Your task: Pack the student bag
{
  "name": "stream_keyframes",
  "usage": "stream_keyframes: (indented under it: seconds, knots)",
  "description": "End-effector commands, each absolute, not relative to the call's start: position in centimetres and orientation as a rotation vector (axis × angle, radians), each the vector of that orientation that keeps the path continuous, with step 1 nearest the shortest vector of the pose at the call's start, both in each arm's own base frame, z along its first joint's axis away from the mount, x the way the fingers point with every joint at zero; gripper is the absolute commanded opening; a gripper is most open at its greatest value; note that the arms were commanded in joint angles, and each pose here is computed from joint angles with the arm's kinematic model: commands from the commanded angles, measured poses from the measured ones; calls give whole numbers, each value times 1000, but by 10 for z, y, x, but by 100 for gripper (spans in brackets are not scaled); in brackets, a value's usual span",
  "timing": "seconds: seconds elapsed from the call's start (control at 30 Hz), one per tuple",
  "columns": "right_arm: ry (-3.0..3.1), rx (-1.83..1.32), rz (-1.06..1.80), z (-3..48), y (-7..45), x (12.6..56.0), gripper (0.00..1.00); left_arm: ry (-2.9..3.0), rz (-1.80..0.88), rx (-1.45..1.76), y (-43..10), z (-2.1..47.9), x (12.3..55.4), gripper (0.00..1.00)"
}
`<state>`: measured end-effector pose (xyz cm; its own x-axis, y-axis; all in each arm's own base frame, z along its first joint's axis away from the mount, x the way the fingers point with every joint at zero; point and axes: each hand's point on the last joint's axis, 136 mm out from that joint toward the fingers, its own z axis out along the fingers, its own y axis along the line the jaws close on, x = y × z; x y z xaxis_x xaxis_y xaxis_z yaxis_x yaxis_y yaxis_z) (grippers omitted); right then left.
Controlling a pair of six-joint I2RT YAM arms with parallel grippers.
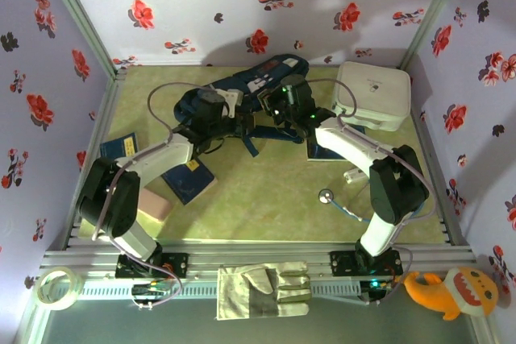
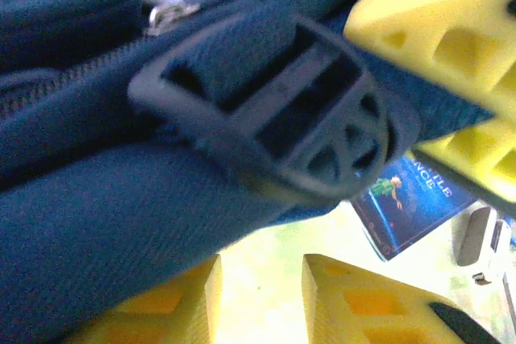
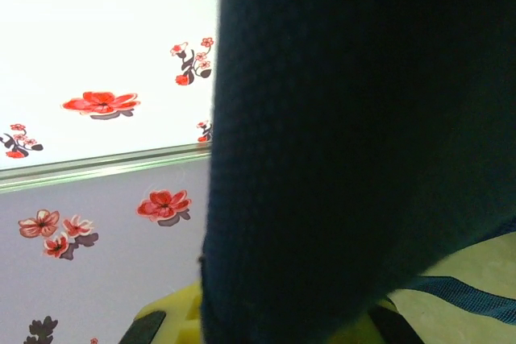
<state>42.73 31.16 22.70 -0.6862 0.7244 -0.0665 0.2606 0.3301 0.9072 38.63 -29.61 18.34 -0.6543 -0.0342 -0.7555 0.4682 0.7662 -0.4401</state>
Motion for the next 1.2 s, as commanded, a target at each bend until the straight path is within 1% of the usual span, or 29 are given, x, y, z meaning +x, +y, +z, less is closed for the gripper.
stream_keyframes:
  seconds: [0.0,0.27,0.7,0.93,1.17]
  knots:
    - [1969,804,1490,286,320,431,0,2086,-832,303,-306,206,401,33]
    - [1968,811,1501,284,319,429,0,2085,-728,236,-296,202,417,32]
    - [1970,817,1506,282,319,428,0,2057,-651,226,-290,200,428,21]
    - [1967,820,1493,282,317,429,0,2030,-629,268,-288,203,425,19]
    - [1967,822,1464,279,314,430,0,2030,-607,299,-286,200,422,11]
